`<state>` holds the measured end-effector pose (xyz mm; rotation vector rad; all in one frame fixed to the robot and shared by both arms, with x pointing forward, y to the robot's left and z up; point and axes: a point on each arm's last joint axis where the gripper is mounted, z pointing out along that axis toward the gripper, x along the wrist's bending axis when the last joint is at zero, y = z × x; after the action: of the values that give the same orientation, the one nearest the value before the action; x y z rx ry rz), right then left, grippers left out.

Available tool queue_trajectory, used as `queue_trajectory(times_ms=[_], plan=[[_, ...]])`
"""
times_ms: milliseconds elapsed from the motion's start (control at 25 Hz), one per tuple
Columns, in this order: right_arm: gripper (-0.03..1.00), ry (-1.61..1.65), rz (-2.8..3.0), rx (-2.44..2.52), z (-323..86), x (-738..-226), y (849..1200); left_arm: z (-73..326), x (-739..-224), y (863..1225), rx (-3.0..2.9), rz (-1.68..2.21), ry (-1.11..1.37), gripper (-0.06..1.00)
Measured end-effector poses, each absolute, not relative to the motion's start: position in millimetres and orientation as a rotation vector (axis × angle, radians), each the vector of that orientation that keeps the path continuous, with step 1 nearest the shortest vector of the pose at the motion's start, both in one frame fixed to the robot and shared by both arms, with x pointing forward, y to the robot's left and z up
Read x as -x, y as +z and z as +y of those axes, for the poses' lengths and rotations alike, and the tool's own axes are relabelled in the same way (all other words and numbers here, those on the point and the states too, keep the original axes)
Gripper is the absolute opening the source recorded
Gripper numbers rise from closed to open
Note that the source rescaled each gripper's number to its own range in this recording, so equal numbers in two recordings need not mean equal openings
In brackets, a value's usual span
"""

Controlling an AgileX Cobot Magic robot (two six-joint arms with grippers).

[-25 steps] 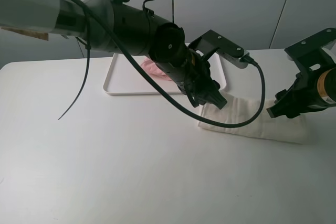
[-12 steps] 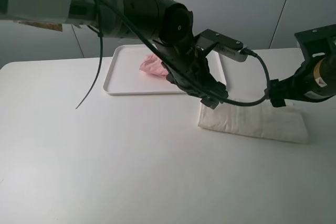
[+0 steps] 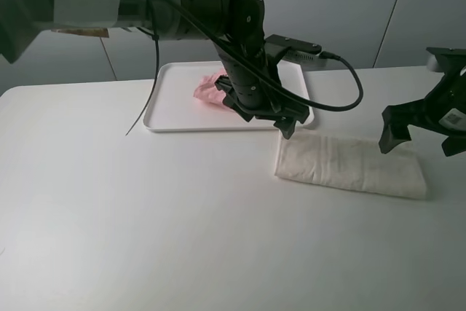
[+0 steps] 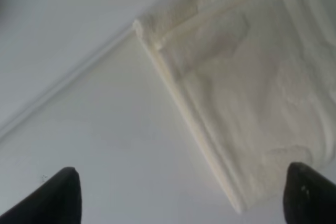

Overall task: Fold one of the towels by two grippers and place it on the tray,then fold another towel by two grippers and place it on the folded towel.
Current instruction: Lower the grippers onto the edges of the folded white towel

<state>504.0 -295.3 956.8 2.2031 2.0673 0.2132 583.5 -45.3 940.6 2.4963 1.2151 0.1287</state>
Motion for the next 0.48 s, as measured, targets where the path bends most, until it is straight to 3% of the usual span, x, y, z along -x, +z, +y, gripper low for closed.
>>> queue_trajectory(times_ms=[480], plan=[[0.99, 0.070, 2.100, -2.136, -303.8, -502.4, 960.3, -59.4, -602.8, 915.5, -2.591, 1.324, 0.136, 0.99]])
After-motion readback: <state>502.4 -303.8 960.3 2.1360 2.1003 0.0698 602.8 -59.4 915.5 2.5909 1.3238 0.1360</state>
